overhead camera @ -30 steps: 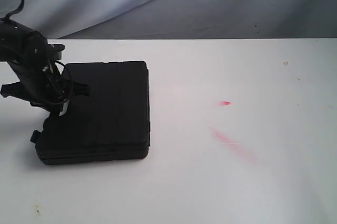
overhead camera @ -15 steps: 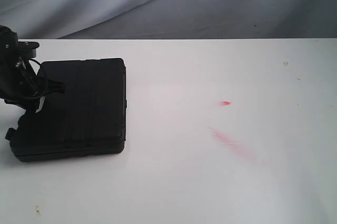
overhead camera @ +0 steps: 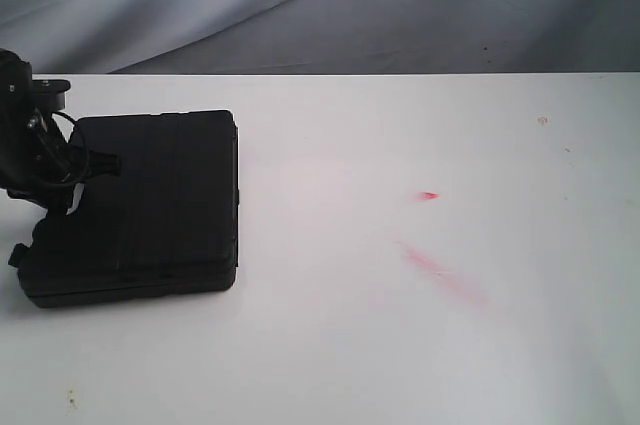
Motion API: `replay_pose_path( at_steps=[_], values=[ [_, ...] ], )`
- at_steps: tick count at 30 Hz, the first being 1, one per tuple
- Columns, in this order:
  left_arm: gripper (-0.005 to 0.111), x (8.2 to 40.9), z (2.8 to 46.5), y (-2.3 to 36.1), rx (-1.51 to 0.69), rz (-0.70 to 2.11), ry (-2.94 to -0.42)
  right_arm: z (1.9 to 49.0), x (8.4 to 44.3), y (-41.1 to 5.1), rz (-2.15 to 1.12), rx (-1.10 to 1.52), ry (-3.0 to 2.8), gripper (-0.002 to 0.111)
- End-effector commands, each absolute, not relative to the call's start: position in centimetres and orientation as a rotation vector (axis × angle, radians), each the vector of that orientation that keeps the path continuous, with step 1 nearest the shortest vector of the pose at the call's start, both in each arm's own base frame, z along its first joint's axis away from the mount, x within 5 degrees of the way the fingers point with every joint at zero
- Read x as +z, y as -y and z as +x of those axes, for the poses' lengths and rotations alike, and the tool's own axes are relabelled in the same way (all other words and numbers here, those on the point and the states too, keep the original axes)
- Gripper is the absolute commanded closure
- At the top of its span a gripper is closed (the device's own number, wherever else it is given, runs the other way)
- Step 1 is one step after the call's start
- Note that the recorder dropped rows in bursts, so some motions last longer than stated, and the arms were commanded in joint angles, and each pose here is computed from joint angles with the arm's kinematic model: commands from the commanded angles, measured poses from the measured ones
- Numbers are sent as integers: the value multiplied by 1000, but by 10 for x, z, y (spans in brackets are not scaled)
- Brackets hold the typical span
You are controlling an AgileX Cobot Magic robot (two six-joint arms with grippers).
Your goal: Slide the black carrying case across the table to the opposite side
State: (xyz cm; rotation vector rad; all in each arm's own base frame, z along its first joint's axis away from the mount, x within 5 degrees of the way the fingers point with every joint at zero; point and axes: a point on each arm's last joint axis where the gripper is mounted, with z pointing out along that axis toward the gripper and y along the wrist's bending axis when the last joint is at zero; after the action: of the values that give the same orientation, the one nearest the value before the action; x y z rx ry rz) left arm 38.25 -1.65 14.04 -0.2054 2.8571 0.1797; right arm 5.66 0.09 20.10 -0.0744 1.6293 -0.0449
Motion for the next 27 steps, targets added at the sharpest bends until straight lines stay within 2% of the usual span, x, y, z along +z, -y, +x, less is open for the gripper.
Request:
replay_pose_path(
  at_steps=[1,8,27],
  values=[
    [107,151,384,5,143,-309,-2810,56,200,-1,-67,-47,-1625,108],
    [107,143,379,-12,141,-329,-2804,56,200,-1,-67,-47,-1625,108],
    [107,141,379,-13,165,-200,-2801,56,200,-1,-67,-47,-1625,108]
  ],
)
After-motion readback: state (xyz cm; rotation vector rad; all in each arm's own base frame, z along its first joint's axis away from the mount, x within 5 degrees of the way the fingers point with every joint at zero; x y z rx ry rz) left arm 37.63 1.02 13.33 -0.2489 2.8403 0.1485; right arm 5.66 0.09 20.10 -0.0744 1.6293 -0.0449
